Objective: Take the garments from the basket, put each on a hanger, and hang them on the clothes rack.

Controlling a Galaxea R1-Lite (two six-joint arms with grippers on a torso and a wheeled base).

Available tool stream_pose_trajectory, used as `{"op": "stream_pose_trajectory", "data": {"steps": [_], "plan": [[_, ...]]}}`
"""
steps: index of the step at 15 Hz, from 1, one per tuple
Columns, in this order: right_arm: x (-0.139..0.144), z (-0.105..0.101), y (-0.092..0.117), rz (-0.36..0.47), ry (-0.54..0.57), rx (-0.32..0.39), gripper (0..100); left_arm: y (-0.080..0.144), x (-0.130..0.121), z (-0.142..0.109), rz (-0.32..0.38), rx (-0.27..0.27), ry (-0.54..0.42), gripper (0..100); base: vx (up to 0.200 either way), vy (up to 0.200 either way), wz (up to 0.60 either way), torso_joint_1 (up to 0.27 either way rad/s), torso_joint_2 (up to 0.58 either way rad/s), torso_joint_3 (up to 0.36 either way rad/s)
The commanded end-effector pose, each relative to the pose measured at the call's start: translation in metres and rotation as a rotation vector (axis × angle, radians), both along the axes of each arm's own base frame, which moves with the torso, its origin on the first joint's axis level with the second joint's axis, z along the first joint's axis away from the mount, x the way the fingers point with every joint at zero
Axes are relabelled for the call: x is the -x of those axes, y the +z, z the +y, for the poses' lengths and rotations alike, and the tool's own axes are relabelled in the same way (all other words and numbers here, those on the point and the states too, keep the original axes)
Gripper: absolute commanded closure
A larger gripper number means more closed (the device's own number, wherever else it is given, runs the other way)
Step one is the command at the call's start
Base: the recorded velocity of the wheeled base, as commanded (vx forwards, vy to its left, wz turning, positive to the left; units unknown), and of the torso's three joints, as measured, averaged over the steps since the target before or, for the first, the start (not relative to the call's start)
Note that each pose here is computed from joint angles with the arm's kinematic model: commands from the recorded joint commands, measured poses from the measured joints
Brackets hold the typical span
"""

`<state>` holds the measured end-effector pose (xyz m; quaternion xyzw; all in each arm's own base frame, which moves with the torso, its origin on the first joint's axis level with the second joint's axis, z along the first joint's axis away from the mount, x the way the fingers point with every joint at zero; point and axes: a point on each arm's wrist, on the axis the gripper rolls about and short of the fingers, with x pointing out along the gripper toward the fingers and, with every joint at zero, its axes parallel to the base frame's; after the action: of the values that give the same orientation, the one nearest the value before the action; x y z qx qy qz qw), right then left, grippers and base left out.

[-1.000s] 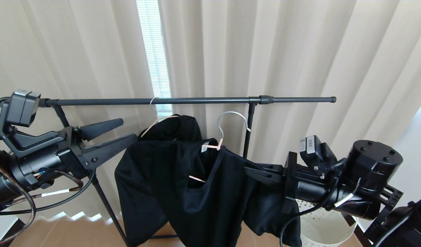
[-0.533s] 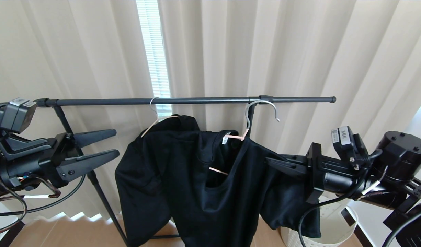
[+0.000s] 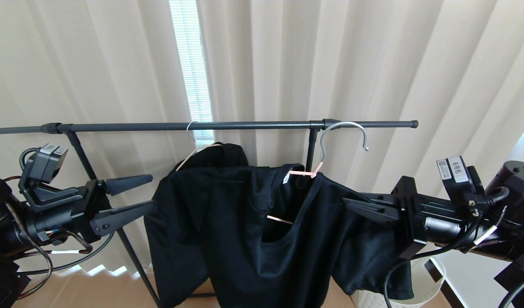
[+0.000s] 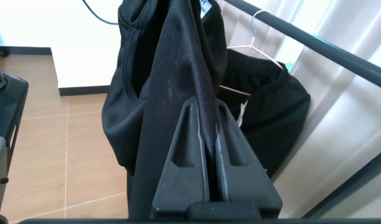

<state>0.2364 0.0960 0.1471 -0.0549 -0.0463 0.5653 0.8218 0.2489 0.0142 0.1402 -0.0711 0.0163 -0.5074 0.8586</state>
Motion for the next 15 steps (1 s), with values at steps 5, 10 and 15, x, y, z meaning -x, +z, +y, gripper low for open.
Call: {"op": "stream_pose_trajectory", "data": {"steps": [5,10,15], "plan": [[0.005,0.000,0.004,-0.012,0.004,-0.004,100,-0.025,-0.007,-0.012,0.107,0.014,-0.049,0,0.000,0.000,0.00,0.000,0.00,0.000],[0.006,0.001,0.004,-0.014,0.009,-0.005,100,-0.029,-0.012,-0.015,0.130,0.022,-0.054,0,0.000,0.000,0.00,0.000,0.00,0.000],[0.007,0.000,0.005,-0.018,0.009,-0.006,100,-0.029,-0.012,-0.015,0.133,0.022,-0.052,100,0.000,0.000,0.00,0.000,0.00,0.000]]}}
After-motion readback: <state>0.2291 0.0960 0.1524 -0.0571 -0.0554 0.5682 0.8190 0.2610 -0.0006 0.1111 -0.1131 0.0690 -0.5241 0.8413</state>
